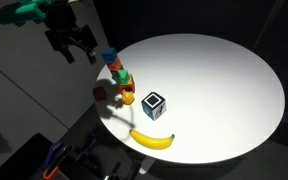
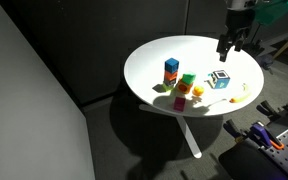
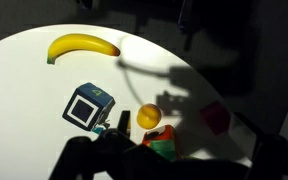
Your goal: Pick up the green block and place it on top of the block with a number on it
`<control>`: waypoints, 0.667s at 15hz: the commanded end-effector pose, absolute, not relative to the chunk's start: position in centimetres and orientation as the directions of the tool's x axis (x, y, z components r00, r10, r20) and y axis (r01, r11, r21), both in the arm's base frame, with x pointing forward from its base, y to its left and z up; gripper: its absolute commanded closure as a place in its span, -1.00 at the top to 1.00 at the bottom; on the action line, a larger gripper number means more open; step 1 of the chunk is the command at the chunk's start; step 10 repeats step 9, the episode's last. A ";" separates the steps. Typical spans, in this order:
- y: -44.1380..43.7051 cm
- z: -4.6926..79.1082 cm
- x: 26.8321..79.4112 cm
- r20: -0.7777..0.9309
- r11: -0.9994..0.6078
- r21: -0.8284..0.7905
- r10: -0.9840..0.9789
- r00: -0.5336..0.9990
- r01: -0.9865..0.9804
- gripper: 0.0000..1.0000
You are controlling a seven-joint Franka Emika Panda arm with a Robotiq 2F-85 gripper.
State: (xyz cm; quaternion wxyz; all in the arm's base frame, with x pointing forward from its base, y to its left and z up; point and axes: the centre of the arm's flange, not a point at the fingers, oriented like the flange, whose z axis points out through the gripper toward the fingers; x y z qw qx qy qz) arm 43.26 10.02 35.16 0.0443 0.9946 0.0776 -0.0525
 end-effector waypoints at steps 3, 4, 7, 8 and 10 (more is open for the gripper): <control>10.1 35.1 43.2 -0.113 -0.984 0.080 0.151 0.982 0.160 1.00; 10.1 35.0 43.2 -0.116 -0.984 0.080 0.151 0.982 0.161 1.00; 10.1 34.9 43.2 -0.117 -0.984 0.080 0.151 0.982 0.161 1.00; 10.1 34.9 43.2 -0.118 -0.984 0.080 0.151 0.982 0.161 1.00; 10.1 34.9 43.2 -0.118 -0.984 0.080 0.151 0.982 0.161 1.00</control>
